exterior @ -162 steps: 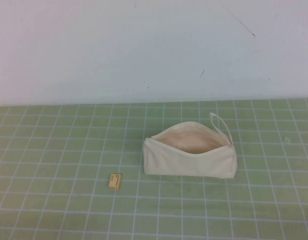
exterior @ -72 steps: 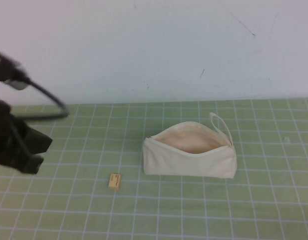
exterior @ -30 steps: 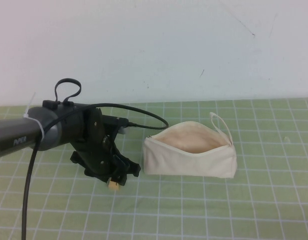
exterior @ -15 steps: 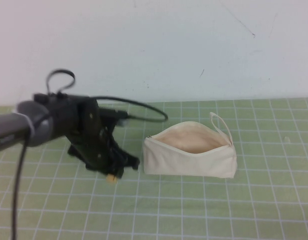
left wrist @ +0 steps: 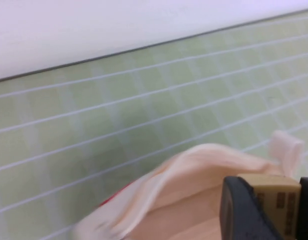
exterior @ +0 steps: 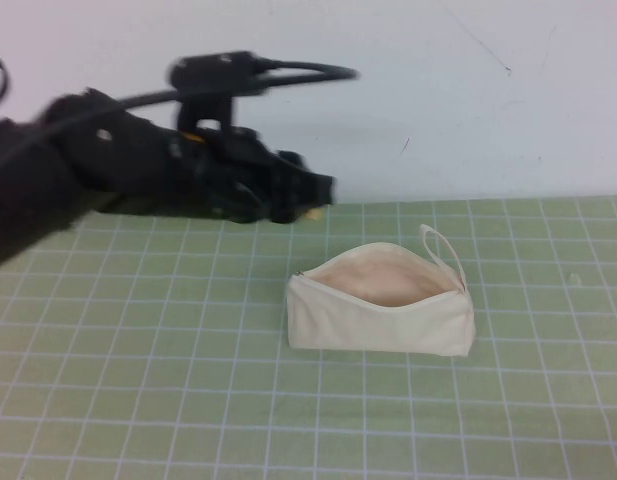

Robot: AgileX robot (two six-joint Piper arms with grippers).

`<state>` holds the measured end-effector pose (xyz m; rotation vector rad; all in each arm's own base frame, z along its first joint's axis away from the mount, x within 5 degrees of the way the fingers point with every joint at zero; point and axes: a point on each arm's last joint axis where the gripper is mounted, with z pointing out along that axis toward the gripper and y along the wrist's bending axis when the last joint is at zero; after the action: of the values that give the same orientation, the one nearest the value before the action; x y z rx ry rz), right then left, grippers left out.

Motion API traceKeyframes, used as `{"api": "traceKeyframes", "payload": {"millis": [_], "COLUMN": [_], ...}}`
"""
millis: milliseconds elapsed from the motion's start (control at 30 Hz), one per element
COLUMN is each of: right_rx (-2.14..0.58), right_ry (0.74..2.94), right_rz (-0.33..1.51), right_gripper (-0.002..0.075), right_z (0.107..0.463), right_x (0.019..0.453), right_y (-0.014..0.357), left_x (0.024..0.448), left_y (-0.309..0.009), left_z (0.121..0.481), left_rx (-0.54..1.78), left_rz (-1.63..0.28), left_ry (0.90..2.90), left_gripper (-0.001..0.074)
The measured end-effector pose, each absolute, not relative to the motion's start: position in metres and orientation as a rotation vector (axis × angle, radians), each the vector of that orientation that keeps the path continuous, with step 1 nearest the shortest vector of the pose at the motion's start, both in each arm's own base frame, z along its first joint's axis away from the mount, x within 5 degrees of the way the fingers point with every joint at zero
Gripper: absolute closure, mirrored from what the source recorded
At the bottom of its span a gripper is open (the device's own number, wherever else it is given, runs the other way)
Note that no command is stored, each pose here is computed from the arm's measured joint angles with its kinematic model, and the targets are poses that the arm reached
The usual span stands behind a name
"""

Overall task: Put eraser into pencil case
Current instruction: Place the eraser on the pencil case

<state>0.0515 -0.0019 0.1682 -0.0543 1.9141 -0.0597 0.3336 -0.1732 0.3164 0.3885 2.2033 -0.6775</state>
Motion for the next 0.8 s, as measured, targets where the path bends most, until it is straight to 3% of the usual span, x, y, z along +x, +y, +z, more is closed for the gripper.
{"api": "traceKeyframes", "payload": {"millis": [233, 467, 533, 667, 733, 800], "right_rx": [-0.054, -0.054, -0.054, -0.054, -0.054, -0.054], "right_ry": [1.914, 1.914, 1.914, 1.914, 1.914, 1.914], "right_rz": [-0.06, -0.06, -0.06, -0.06, -0.06, -0.06], "right_gripper": [0.0727, 0.0727, 0.0727, 0.0727, 0.0727, 0.0727], "right_z": [0.168, 0.168, 0.168, 0.168, 0.168, 0.168], "right_x": [0.051, 0.051, 0.051, 0.051, 0.051, 0.051], "right_y": [-0.002, -0.002, -0.002, -0.002, -0.002, -0.002], "left_x": [0.344, 0.358, 0.359, 0.36, 0.36, 0.358], "left_y": [-0.218, -0.232, -0.232, -0.234, -0.233, -0.228], "left_z": [0.277, 0.244, 0.242, 0.246, 0.246, 0.25], "left_rx": [0.457, 0.486, 0.487, 0.494, 0.503, 0.501], "left_rz": [-0.719, -0.679, -0.678, -0.687, -0.701, -0.736], "left_ry": [2.159, 2.195, 2.2, 2.189, 2.199, 2.22], "left_gripper": [0.0551, 0.0549, 0.05, 0.0304, 0.0252, 0.0252]}}
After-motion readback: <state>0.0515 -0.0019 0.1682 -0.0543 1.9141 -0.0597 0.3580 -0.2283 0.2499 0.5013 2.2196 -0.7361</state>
